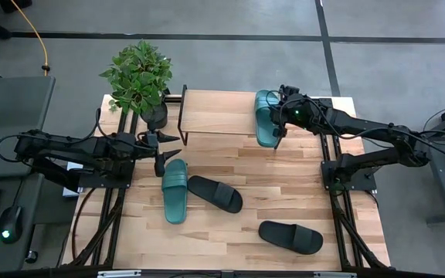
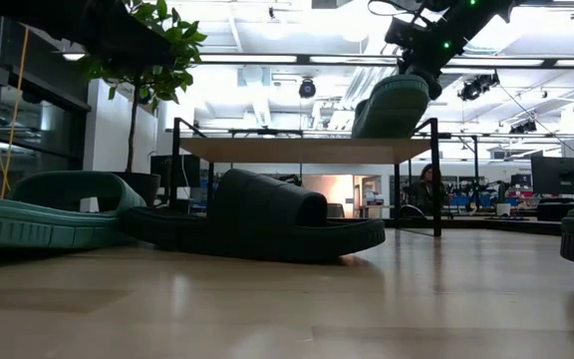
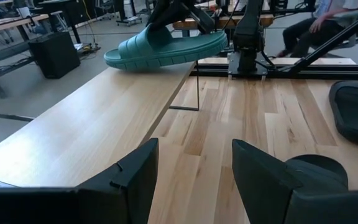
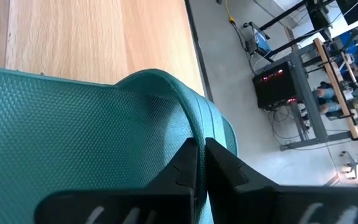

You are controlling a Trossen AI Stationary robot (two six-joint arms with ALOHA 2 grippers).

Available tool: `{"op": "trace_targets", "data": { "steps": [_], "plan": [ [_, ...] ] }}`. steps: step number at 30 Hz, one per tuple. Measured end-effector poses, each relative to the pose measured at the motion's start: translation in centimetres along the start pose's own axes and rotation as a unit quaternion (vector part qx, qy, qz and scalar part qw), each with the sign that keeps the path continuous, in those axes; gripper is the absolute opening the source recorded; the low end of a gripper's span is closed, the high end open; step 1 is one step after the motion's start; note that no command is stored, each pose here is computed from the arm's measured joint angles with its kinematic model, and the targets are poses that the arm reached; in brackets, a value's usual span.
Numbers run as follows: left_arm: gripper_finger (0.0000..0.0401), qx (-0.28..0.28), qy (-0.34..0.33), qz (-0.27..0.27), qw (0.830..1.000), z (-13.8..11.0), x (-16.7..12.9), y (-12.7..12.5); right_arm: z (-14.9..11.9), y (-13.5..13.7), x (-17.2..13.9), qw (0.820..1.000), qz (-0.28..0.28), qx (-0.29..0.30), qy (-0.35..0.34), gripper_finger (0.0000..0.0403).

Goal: Pick and place slides into the shelf
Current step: Put the right green slide on the shelf

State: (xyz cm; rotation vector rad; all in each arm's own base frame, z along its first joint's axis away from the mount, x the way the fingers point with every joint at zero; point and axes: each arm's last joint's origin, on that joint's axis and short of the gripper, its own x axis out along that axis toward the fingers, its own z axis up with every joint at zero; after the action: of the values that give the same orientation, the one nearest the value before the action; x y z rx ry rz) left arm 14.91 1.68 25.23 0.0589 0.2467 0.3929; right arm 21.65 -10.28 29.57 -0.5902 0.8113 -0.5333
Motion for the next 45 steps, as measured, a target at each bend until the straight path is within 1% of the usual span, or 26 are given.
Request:
{"op": "trace_targets", "data": {
  "steps": [10,18,26,33,45],
  "plan": [
    [0.0188,0.0,0.001,0.0,1.0,0.0,0.0,0.0,-0.2,0.1,0.0,1.0,0.007,-0.009,0.009,0.0002],
    [0.0188,0.0,0.002,0.0,1.0,0.0,0.0,0.0,-0.9,0.4,0.0,0.998,-0.007,-0.023,0.064,0.0019],
    [0.0188,0.0,0.002,0.0,1.0,0.0,0.0,0.0,-1.1,0.4,0.0,0.997,-0.008,-0.018,0.073,0.004],
    [0.0189,0.0,0.002,0.0,1.0,0.0,0.0,0.0,-1.4,0.4,-0.1,0.994,-0.025,-0.034,0.103,0.0052],
    [0.0188,0.0,0.002,0.0,1.0,0.0,0.0,0.0,-1.6,0.3,-0.2,0.99,-0.054,-0.039,0.126,0.0053]
  ]
}}
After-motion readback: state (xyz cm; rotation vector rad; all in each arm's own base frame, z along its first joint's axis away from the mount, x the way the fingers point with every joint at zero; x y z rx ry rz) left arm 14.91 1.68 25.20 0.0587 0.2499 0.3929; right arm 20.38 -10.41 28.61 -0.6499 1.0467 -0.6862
